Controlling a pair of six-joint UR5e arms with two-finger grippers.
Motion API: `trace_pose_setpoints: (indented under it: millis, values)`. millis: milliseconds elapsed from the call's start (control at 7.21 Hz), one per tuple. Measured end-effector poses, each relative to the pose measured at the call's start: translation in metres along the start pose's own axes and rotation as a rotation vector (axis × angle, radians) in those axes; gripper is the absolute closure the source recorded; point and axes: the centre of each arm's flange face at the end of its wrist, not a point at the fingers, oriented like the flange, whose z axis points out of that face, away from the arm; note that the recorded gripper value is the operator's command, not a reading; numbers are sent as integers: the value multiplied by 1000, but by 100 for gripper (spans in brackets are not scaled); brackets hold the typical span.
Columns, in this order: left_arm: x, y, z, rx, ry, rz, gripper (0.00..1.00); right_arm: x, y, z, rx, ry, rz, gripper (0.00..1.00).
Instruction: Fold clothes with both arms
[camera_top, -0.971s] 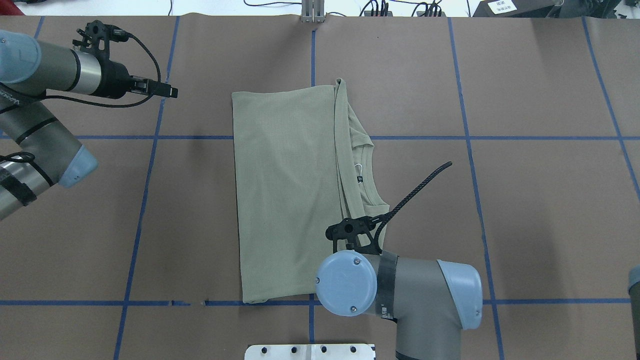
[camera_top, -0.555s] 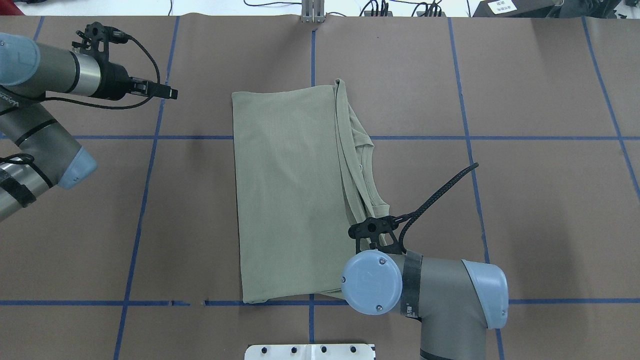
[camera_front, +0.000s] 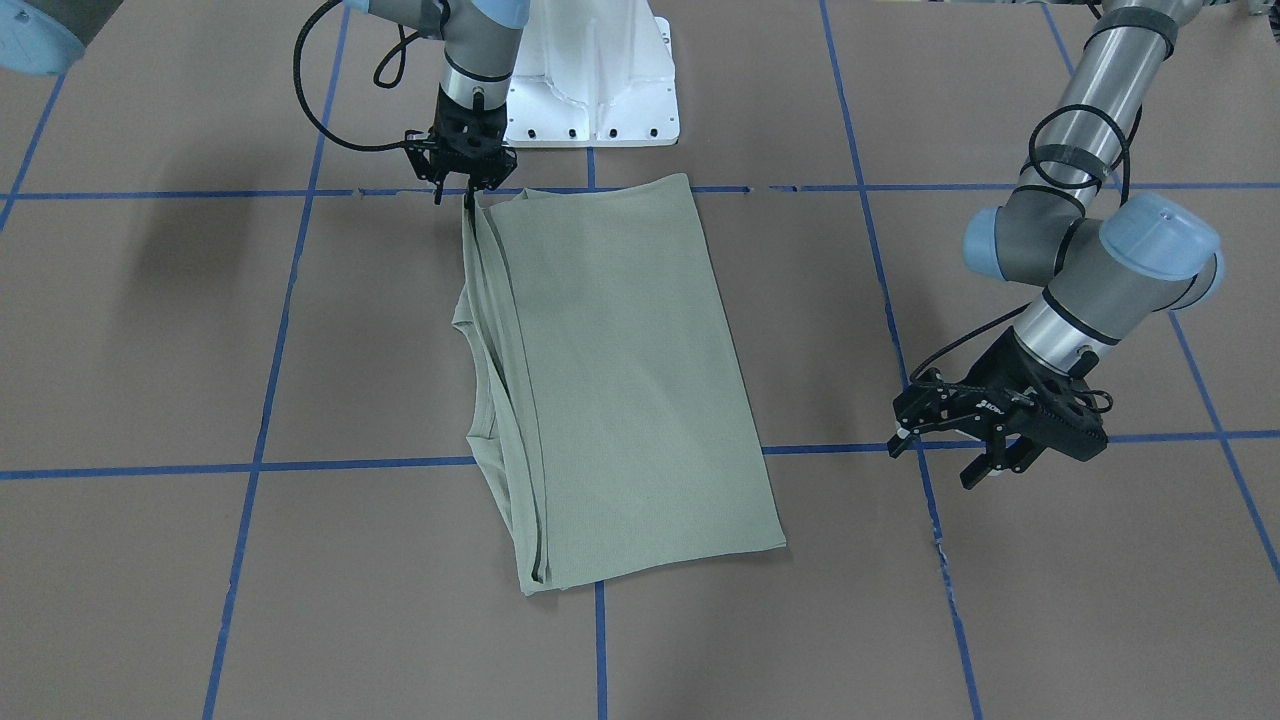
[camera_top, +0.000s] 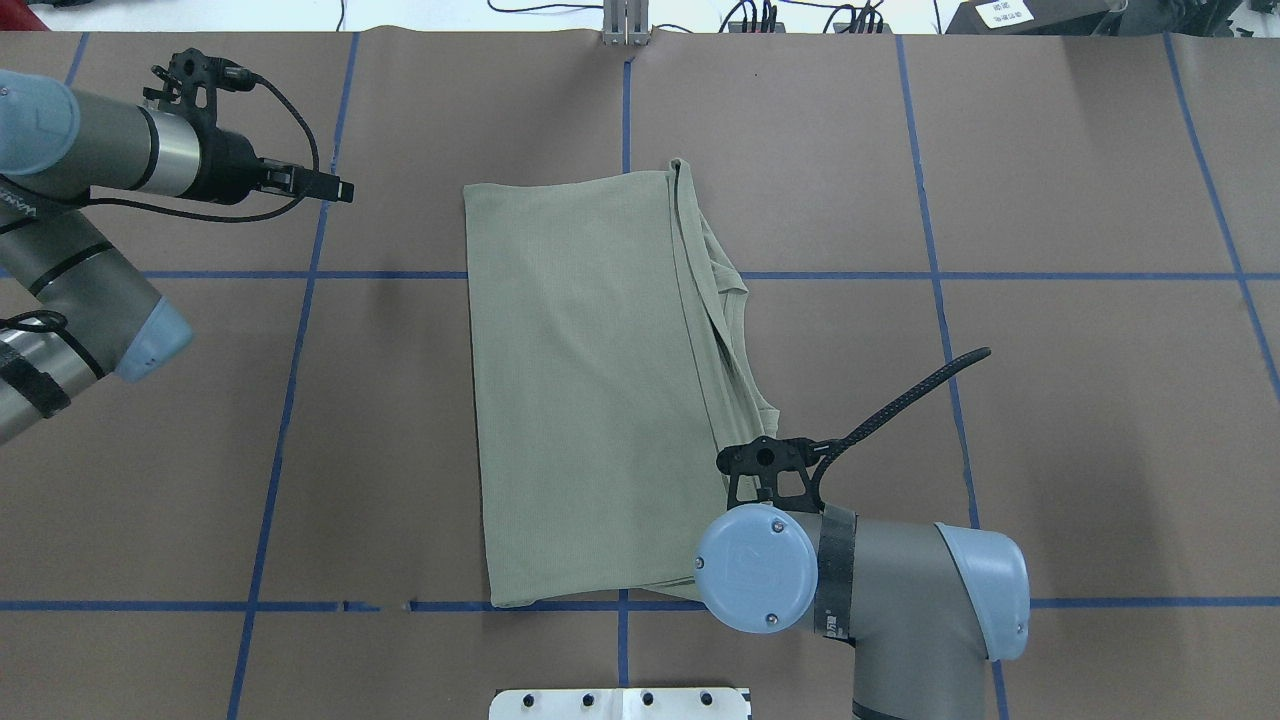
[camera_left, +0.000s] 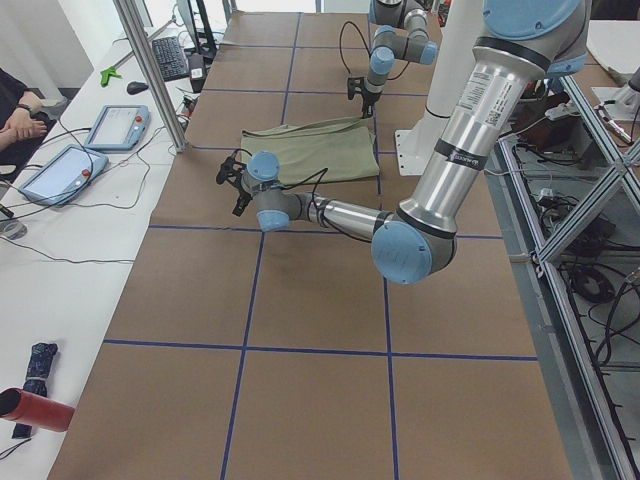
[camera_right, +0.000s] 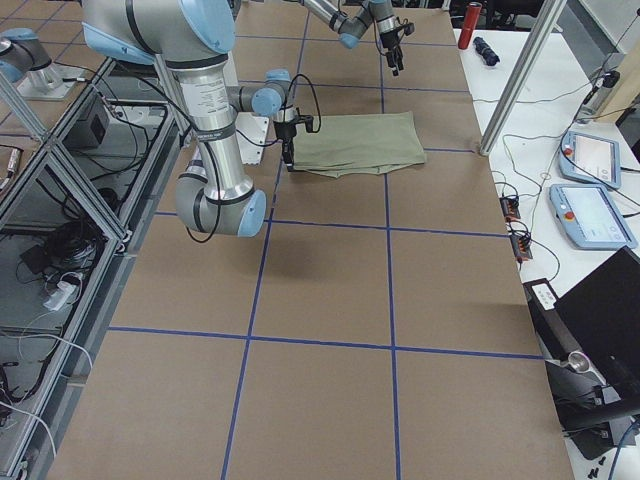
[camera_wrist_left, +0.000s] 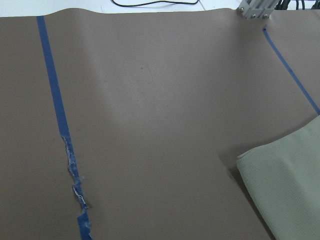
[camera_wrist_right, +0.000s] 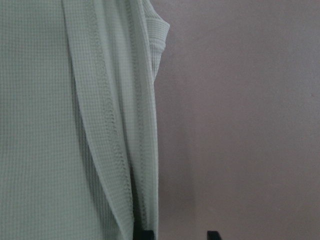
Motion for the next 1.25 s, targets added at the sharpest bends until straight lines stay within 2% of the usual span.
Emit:
trace_pose_setpoints:
  millis: [277,416,693,971,1248]
  values:
    - [0,1,0,-1,0,-1,0,-3,-24,-12,36,-81,1,0]
    - [1,1,0,-1,1,-1,0,-6,-33,-10,51,-105,-15,0]
    - [1,1,0,-1,2,-1,0,-11,-43,-7,64,-120,-40,0]
    - [1,1,1,-2,2,-2,0,-13,-69,-11,91,-128,-80,0]
    - [1,2,1,-4,2,-3,0,-21,-82,14,99,-123,-101,0]
